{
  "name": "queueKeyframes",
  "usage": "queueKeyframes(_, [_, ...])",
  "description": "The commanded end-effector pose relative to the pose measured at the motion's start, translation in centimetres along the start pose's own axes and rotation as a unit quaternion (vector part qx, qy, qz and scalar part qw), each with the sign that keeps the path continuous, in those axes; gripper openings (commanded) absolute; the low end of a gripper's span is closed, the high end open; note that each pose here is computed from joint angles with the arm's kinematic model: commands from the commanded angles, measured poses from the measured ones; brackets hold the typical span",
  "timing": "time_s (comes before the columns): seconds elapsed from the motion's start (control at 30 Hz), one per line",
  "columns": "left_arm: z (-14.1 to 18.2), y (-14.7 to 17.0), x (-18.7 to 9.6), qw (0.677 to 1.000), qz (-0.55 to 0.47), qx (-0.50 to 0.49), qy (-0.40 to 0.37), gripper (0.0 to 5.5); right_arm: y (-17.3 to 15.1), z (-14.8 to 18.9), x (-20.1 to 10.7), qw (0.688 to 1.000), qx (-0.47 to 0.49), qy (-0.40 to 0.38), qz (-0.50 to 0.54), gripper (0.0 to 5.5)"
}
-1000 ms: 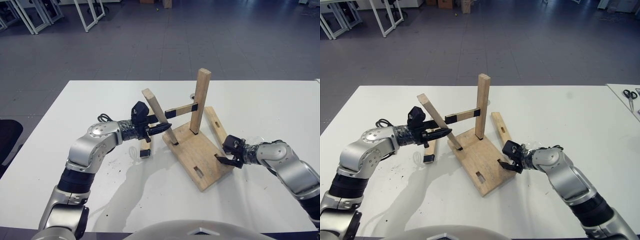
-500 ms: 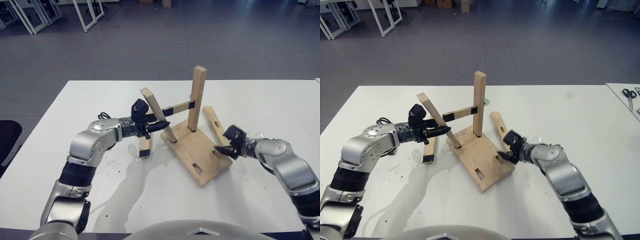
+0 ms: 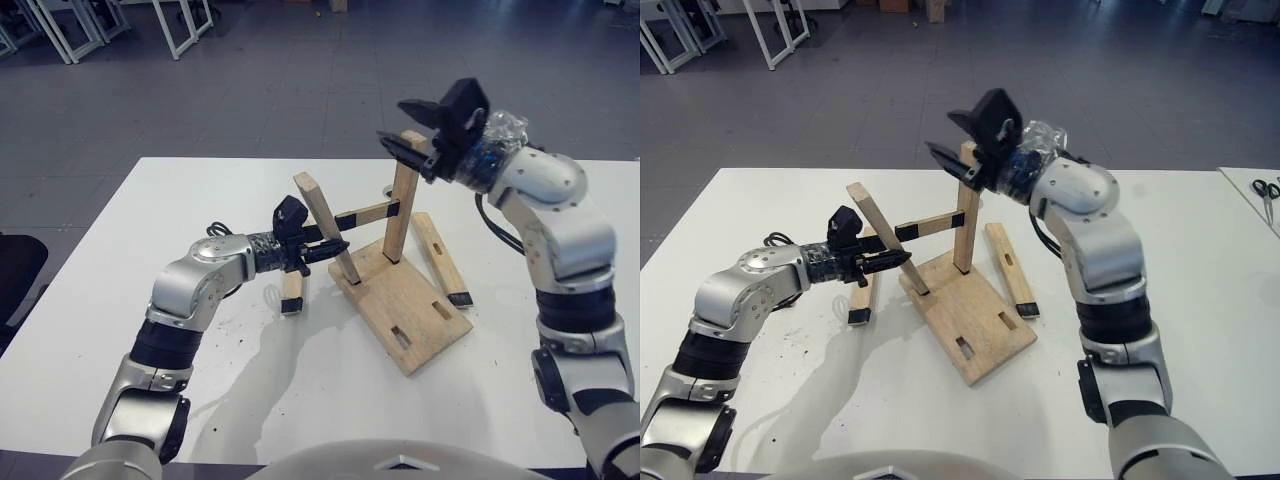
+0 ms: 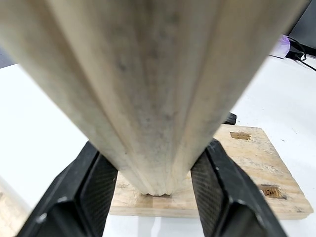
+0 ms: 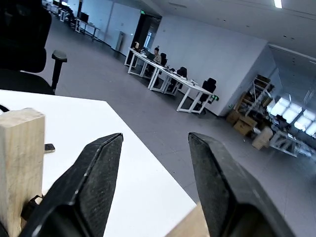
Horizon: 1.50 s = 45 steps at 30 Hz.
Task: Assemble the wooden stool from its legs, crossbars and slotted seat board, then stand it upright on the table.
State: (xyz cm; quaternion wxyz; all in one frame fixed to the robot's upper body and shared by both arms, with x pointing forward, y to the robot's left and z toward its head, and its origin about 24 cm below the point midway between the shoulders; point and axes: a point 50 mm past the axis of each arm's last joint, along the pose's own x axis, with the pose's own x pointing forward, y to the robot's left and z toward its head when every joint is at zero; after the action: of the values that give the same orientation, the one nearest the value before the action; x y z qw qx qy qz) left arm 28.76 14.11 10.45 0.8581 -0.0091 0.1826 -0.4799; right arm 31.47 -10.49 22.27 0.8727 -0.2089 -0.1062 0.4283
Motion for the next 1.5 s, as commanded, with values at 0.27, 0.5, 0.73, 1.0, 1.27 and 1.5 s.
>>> queueKeyframes(0.27, [-3.4,0.0,3.8,0.995,-0.012,-0.037,0.089,2.05,2.0,-9.2,1.1,0.971,0.003,0.150,0.188,2.46])
queueKeyframes(0.5, [-3.9,0.9,4.2,0.985,0.005,0.005,0.171,2.05,3.1,-10.5,0.5,0.968,0.017,0.160,0.192,2.46])
queueKeyframes(0.73, [-6.3,1.4,4.1,0.964,-0.023,-0.052,0.261,2.05,5.5,-13.8,-0.8,0.953,0.031,0.227,0.200,2.46])
queueKeyframes(1.0, [-7.7,1.6,3.8,0.945,-0.042,-0.044,0.321,2.05,6.1,-15.1,-1.4,0.939,-0.017,0.292,0.182,2.46])
queueKeyframes(1.27, [-3.5,2.0,3.3,0.976,-0.025,-0.062,0.207,2.05,1.5,-8.1,0.5,0.990,-0.048,0.135,-0.004,2.46])
queueKeyframes(1.5, [-1.8,1.4,3.1,0.982,-0.023,-0.040,0.186,2.05,1.0,-7.1,0.7,0.981,-0.135,0.137,-0.018,2.46])
